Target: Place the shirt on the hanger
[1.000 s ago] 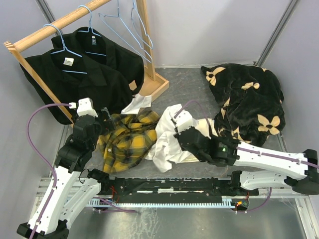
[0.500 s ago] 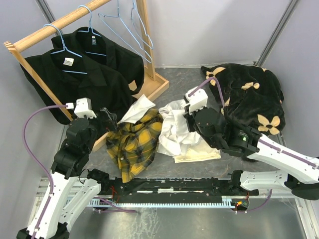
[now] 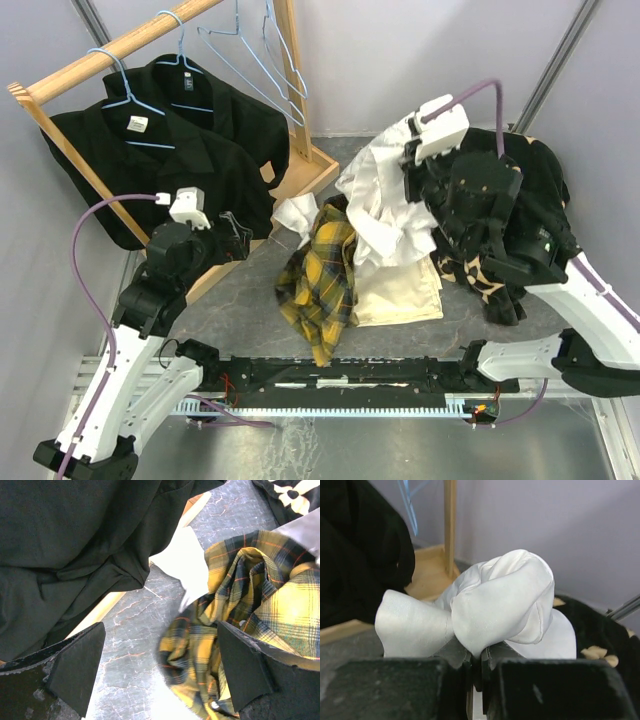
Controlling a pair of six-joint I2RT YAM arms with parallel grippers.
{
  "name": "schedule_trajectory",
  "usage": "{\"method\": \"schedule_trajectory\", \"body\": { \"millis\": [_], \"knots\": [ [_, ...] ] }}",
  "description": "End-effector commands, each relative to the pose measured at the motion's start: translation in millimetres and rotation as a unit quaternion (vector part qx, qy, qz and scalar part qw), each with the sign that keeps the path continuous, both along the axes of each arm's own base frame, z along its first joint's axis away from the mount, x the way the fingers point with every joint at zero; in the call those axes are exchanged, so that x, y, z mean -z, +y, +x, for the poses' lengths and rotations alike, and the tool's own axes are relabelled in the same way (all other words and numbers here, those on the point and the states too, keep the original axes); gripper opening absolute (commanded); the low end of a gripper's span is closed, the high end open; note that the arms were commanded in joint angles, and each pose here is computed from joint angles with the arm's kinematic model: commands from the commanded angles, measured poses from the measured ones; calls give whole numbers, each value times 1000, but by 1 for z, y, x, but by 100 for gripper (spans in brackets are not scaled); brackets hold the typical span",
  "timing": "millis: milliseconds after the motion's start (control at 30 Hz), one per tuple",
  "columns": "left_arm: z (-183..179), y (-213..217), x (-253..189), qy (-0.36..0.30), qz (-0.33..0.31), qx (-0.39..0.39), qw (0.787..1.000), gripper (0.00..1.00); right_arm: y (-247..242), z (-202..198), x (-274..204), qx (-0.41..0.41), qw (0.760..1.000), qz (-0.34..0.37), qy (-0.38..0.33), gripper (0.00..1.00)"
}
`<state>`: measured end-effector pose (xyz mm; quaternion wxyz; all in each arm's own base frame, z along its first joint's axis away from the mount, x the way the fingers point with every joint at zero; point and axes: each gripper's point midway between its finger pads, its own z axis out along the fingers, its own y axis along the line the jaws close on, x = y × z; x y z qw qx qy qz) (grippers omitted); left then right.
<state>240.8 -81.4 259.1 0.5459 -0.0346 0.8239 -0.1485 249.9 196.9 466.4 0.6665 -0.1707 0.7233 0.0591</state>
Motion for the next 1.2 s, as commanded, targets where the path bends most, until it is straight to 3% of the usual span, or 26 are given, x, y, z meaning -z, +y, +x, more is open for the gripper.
{"method": "schedule_trajectory", "body": {
  "millis": [0, 233, 600, 1000, 1167],
  "knots": [
    [2, -6, -13, -22, -18, 13, 999, 99, -11, 16, -70, 29, 997, 18, -70, 0],
    [-2, -3, -16, -25, -20, 8, 999, 99, -1, 34, -128, 27, 992, 32, -118, 0],
    [-10, 4, -16, -24, -15, -2, 1000, 100, -39, 59, -182, 94, 976, 67, -183, 0],
    [-18, 10, -15, -20, -6, -7, 1000, 100, -52, 153, -159, 88, 977, 101, -165, 0],
    [-20, 13, -17, -21, -1, -11, 1000, 100, -34, 199, -115, 49, 986, 108, -113, 0]
  ]
}}
